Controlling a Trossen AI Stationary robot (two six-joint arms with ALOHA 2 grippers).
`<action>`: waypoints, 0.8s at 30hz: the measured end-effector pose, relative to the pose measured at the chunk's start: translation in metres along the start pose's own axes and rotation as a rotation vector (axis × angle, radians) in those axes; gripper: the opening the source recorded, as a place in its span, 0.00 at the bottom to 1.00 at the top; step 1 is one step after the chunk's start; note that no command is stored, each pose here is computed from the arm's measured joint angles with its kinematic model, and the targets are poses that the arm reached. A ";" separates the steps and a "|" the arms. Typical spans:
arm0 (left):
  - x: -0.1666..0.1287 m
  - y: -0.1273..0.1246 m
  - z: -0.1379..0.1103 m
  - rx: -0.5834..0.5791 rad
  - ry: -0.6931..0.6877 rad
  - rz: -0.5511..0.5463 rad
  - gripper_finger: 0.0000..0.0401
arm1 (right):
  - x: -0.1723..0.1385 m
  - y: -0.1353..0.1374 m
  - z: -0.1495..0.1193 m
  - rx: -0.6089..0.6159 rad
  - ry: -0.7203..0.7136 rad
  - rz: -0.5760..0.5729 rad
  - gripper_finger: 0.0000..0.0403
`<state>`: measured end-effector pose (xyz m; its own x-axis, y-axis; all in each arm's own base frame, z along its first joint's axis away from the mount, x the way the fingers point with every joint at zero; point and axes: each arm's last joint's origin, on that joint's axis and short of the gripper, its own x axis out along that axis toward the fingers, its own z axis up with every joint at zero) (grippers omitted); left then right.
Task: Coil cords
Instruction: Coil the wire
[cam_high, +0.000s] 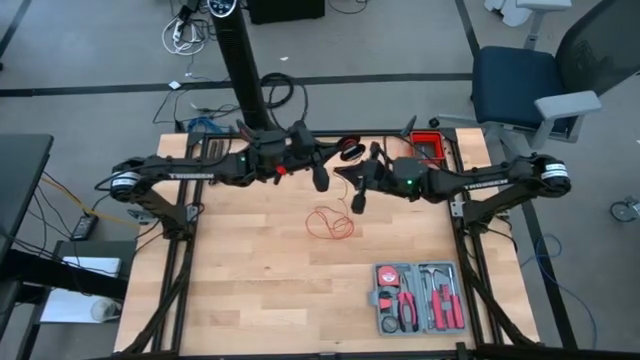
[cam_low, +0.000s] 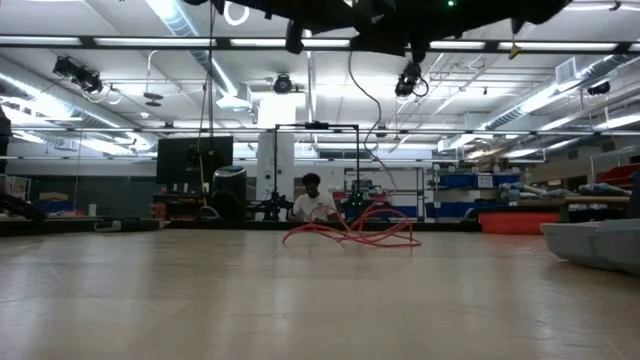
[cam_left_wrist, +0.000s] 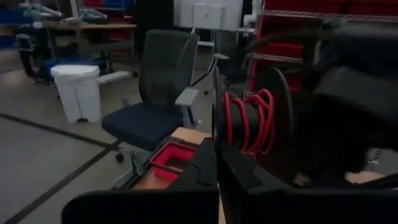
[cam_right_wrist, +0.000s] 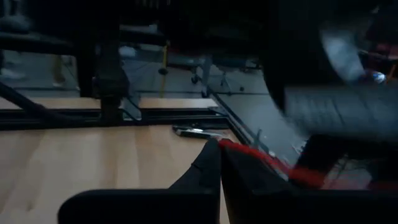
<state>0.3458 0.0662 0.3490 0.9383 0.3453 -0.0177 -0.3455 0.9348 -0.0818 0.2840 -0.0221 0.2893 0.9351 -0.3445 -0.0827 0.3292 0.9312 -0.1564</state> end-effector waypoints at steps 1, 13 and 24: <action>0.002 -0.001 -0.003 -0.001 0.006 0.018 0.00 | 0.004 0.002 0.002 -0.006 0.017 -0.011 0.00; 0.001 -0.004 -0.002 -0.028 -0.052 0.268 0.00 | 0.015 0.011 -0.002 -0.022 0.104 0.008 0.00; 0.001 -0.003 -0.005 -0.098 -0.030 0.298 0.00 | 0.015 0.010 -0.004 -0.010 0.124 -0.009 0.00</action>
<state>0.3474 0.0636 0.3438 0.7949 0.6062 -0.0262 -0.6009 0.7804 -0.1729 0.3012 -0.0186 0.2827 0.9086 -0.3657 -0.2018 0.3359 0.9269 -0.1676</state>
